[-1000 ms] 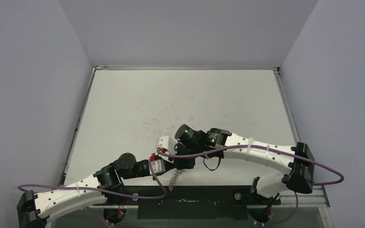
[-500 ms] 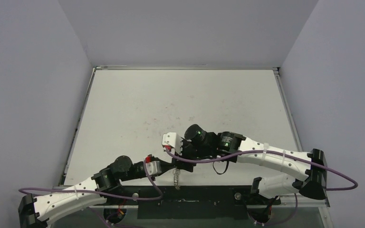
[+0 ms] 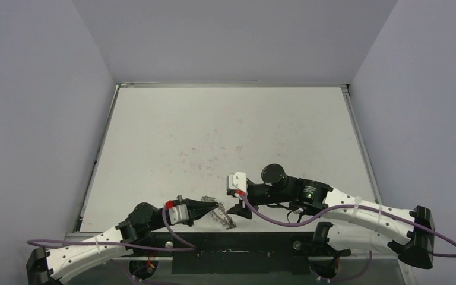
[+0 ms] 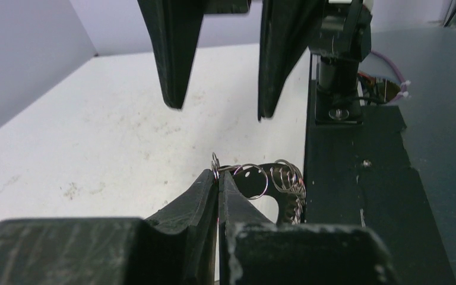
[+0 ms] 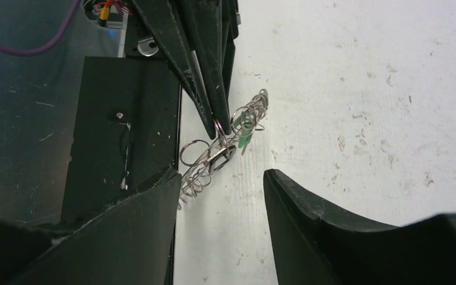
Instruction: Put the keys on the keyring
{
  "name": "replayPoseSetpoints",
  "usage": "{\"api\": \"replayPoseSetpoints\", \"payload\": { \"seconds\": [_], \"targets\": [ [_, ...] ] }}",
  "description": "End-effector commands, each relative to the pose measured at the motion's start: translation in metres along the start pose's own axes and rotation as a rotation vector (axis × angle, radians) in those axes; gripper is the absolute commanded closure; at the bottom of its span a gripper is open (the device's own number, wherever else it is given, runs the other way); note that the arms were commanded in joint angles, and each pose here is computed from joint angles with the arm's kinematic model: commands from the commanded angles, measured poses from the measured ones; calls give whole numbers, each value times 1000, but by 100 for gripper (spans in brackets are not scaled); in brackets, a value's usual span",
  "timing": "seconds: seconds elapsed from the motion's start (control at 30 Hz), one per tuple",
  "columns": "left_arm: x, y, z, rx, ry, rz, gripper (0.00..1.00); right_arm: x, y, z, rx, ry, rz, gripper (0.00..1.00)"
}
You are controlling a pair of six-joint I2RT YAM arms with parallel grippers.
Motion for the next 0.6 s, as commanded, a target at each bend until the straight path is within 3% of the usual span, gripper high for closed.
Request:
{"api": "replayPoseSetpoints", "payload": {
  "seconds": [0.0, 0.57],
  "targets": [
    [-24, -5, 3, 47, -165, 39, 100, -19, -5, 4, -14, -171, -94, 47],
    [-25, -8, 6, 74, -162, 36, 100, -15, -10, 23, -71, -176, -58, 67]
  ]
}}
Point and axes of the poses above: each gripper's point midway between its finger pads, its own z axis out along the fingers, its own y axis along the line the jaws close on, x = y × z, the point moved 7 cm from there along -z, back along the fingers, and after that the axes turned 8 degrees about -z, right-handed, at the moved point
